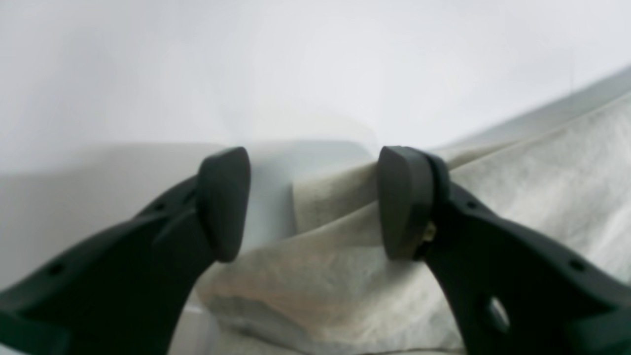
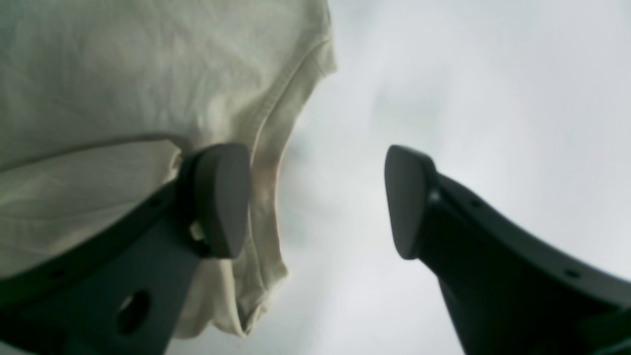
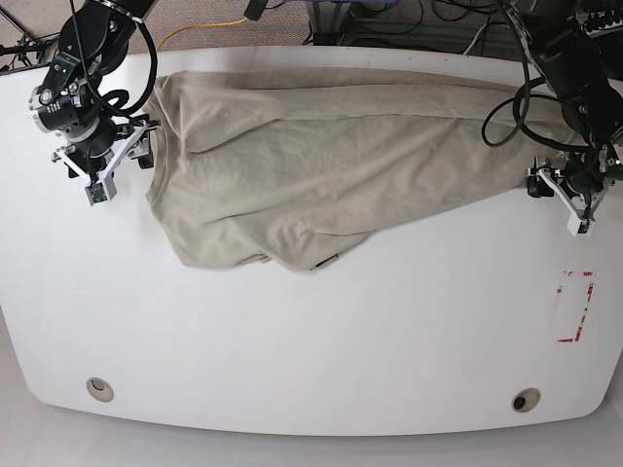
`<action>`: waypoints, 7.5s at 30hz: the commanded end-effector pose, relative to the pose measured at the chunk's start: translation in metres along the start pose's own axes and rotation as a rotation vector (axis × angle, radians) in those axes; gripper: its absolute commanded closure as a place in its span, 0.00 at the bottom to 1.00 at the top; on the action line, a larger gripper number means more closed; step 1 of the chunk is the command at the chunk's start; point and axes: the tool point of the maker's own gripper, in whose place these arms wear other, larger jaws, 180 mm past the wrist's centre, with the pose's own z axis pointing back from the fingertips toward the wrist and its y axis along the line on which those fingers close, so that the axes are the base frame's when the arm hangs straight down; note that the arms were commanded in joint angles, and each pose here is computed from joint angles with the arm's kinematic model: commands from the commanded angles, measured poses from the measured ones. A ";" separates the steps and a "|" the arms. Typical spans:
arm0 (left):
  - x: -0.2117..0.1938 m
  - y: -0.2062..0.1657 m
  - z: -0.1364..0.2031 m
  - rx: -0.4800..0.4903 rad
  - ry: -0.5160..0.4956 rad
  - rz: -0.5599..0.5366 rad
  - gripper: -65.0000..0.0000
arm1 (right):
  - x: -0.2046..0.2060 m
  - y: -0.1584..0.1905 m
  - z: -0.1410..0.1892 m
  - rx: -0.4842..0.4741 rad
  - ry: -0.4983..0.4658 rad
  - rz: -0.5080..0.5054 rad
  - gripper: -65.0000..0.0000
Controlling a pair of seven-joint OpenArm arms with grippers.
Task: Fold the T-shirt properly
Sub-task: 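Move both grippers along the T-shirt sides to its opposite edge, then grasp the opposite T-shirt edge with both grippers and fold it over, then pull the folded T-shirt strip taut between both grippers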
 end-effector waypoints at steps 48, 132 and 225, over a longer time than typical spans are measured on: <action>0.138 -0.026 0.096 0.189 -0.332 -0.359 1.00 | 0.011 -0.004 0.005 -0.007 -0.041 0.013 0.38; 0.208 0.008 0.073 0.196 -0.579 -0.207 1.00 | 0.168 -0.022 -0.117 0.283 -0.106 -0.092 1.00; 0.029 0.002 0.103 0.321 -0.149 -0.364 0.26 | 0.016 0.019 0.044 0.223 -0.176 -0.085 0.34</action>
